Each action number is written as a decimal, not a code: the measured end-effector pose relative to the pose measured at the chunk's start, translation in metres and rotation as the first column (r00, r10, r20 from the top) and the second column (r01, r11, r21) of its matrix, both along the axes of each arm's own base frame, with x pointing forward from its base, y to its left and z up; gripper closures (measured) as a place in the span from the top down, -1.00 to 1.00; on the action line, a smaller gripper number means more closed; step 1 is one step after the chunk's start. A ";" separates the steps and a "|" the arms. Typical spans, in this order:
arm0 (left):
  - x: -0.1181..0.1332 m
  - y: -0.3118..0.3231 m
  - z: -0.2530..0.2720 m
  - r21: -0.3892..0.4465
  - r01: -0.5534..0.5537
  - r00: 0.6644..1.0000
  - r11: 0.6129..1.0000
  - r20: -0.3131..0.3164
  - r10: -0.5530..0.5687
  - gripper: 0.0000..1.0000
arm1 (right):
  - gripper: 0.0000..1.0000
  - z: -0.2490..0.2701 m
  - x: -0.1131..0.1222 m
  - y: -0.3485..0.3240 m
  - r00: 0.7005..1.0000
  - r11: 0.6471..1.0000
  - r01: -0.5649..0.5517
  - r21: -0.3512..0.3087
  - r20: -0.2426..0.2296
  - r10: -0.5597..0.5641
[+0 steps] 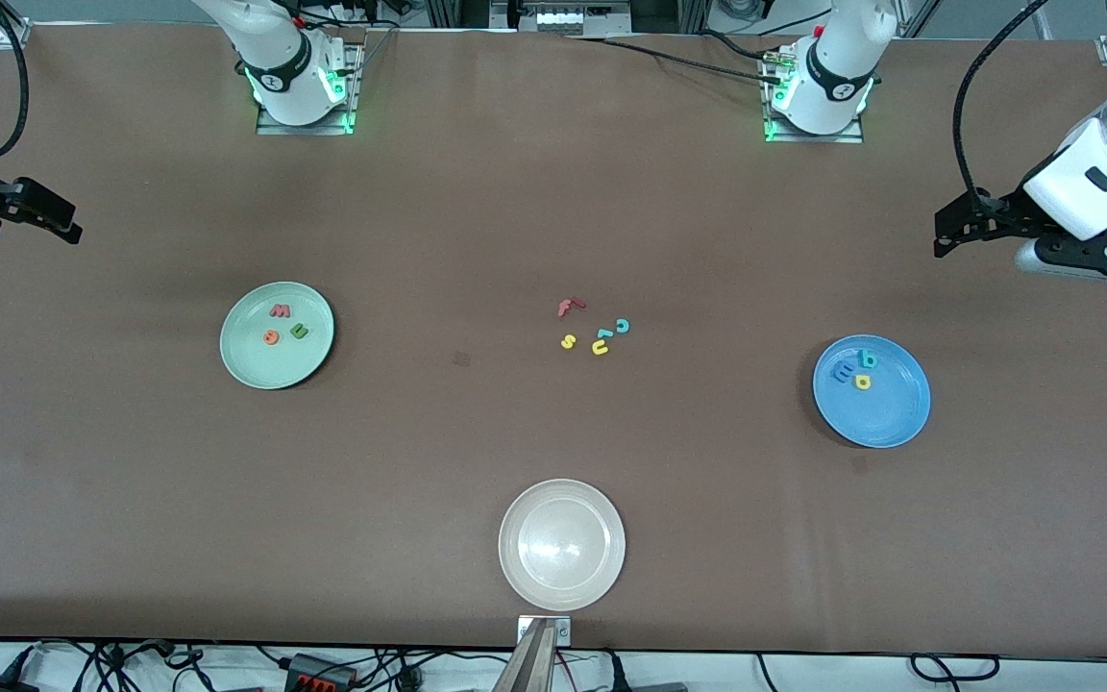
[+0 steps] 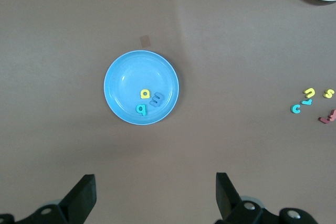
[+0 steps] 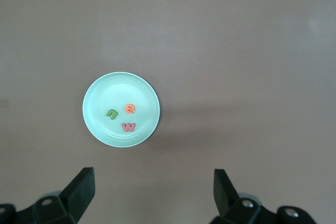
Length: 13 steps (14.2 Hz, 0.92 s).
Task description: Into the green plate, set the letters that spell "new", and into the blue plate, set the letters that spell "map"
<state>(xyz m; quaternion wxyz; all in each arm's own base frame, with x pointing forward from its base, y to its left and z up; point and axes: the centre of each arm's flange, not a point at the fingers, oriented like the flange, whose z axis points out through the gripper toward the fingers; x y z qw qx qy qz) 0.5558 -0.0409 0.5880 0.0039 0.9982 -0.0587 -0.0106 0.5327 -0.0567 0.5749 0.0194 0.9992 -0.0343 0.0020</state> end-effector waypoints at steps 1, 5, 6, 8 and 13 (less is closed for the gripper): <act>0.000 0.000 0.000 0.000 0.000 1.000 1.000 0.000 0.000 1.00 | 1.00 0.000 0.000 0.000 1.000 1.000 0.000 0.000 0.000 0.000; 0.000 0.000 0.001 0.000 0.000 1.000 1.000 0.003 0.000 1.00 | 1.00 0.000 0.000 0.000 1.000 1.000 0.000 0.000 0.000 0.000; 0.000 0.000 0.002 0.000 0.000 1.000 1.000 0.004 0.000 1.00 | 1.00 0.000 0.000 0.000 1.000 1.000 0.000 0.000 0.000 0.000; 0.000 0.000 0.002 0.000 0.000 1.000 1.000 0.005 0.000 1.00 | 1.00 0.000 0.000 0.000 1.000 1.000 0.000 0.000 0.000 0.000; -0.004 -0.001 0.004 0.002 0.005 1.000 1.000 -0.027 -0.005 1.00 | 1.00 -0.001 0.000 -0.001 1.000 1.000 0.001 0.000 -0.001 -0.001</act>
